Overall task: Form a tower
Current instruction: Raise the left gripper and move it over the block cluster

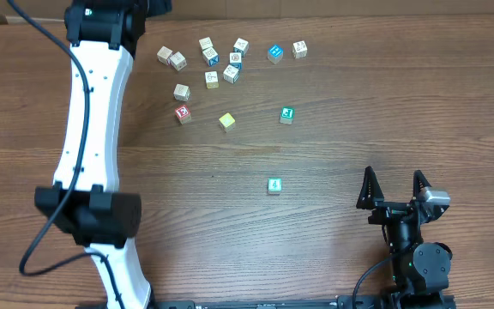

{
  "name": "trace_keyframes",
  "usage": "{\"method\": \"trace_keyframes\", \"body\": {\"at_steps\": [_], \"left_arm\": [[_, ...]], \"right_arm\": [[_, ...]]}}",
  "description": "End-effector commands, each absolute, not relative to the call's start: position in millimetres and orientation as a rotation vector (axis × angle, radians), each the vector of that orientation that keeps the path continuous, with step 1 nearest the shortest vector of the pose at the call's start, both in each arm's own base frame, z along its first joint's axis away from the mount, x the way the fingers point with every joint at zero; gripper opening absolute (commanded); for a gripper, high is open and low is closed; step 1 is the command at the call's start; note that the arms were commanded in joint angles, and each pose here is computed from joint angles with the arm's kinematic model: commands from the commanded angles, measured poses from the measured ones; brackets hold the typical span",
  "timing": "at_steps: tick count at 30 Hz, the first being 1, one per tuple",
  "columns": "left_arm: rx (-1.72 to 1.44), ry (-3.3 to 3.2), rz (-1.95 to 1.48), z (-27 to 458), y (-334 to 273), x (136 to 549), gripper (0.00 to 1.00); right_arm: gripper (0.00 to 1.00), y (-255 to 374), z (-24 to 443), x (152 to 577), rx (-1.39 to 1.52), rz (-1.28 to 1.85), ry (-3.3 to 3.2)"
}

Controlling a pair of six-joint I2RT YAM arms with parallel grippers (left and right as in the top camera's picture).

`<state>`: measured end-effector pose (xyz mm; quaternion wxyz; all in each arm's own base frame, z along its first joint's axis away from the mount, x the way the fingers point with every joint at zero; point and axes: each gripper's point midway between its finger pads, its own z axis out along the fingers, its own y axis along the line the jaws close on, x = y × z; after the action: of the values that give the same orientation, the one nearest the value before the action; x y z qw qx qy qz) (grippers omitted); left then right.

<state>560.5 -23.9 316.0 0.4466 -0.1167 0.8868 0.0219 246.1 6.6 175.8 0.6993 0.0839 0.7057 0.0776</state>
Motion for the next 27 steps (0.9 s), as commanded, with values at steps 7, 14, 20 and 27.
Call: {"method": "trace_keyframes", "body": {"at_steps": [7, 14, 20, 27], "left_arm": [[-0.243, 2.582, 0.003, 162, -31, 568, 0.82], [-0.171, 2.801, 0.043, 93, -33, 546, 0.89], [-0.167, 2.930, 0.072, 69, -31, 522, 0.93], [-0.159, 3.022, 0.033, 64, -38, 501, 0.96]], "right_arm": [[1.00, 8, 174, 246, 0.179, 0.173, 1.571], [1.00, 8, 174, 246, 0.179, 0.173, 1.571], [1.00, 8, 174, 246, 0.179, 0.173, 1.571], [1.00, 8, 174, 246, 0.179, 0.173, 1.571]]}}
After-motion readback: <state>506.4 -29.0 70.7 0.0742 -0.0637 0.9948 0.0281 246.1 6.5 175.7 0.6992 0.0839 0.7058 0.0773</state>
